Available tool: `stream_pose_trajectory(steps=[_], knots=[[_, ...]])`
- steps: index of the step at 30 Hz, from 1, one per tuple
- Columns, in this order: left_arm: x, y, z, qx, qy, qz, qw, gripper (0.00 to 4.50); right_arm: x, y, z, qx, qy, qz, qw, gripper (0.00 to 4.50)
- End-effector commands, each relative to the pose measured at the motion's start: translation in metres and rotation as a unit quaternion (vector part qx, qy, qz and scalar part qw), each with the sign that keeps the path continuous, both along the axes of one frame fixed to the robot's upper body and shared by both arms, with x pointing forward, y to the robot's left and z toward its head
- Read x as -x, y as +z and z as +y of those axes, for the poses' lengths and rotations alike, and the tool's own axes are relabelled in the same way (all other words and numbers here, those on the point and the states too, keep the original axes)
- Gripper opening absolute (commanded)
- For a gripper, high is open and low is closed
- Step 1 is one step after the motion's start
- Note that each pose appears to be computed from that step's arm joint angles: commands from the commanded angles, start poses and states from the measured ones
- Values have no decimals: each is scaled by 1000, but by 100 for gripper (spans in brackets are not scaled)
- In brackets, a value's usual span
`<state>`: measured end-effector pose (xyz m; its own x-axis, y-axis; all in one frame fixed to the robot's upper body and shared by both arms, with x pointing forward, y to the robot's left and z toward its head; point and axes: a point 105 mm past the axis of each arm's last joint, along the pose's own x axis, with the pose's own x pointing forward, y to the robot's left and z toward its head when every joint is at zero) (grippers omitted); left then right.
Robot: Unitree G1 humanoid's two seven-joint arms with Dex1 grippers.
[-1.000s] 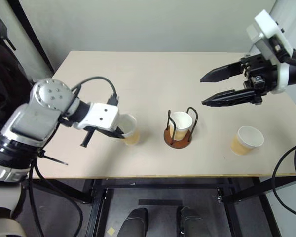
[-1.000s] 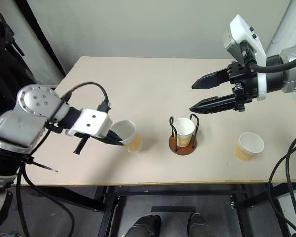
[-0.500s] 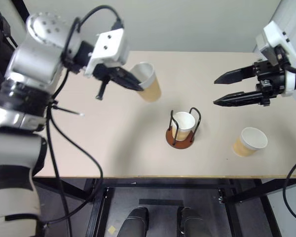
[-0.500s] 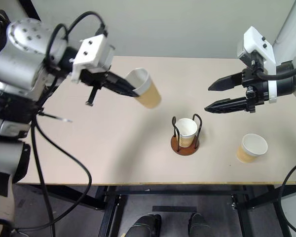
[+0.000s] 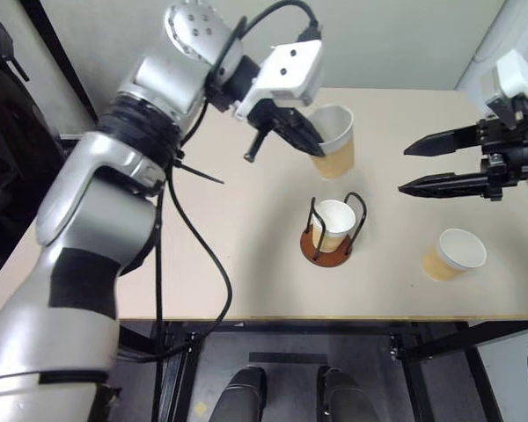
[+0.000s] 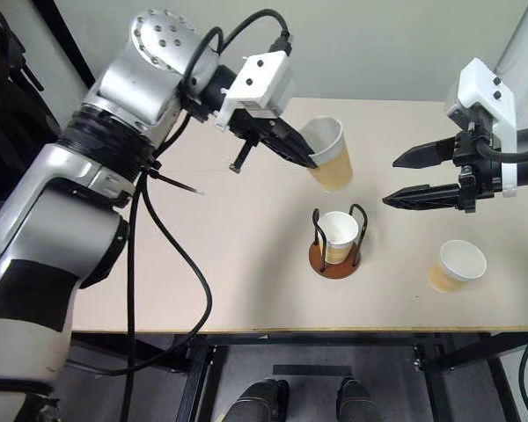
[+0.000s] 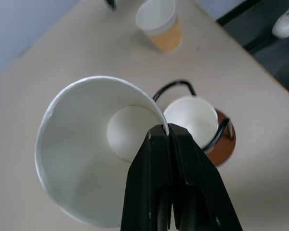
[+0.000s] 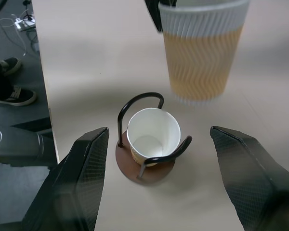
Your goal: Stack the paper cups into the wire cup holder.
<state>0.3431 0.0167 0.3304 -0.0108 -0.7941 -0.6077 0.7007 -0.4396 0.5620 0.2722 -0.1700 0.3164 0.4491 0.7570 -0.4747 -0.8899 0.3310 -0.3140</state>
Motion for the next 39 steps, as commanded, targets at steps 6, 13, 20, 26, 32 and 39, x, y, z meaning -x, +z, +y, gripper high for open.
stream_pose_trajectory(steps=[6,13,20,26,32,39], knots=[[14,-2,-12,-26,-56,-11,998,4,11,13,0,-10,-13,-36,999,348],[21,-16,-15,-41,-76,13,996,4,10,11,1,-17,-14,-39,999,348],[23,-29,-15,-60,-86,14,994,4,9,10,1,-18,-16,-39,999,348],[18,-37,-14,-72,-82,8,994,4,6,8,-11,-6,-38,-37,999,348],[18,-40,-18,-69,-85,12,994,4,7,10,-14,-4,-44,-41,998,348],[14,-51,-19,-89,-86,3,992,4,9,12,-15,-5,-49,-44,998,348]])
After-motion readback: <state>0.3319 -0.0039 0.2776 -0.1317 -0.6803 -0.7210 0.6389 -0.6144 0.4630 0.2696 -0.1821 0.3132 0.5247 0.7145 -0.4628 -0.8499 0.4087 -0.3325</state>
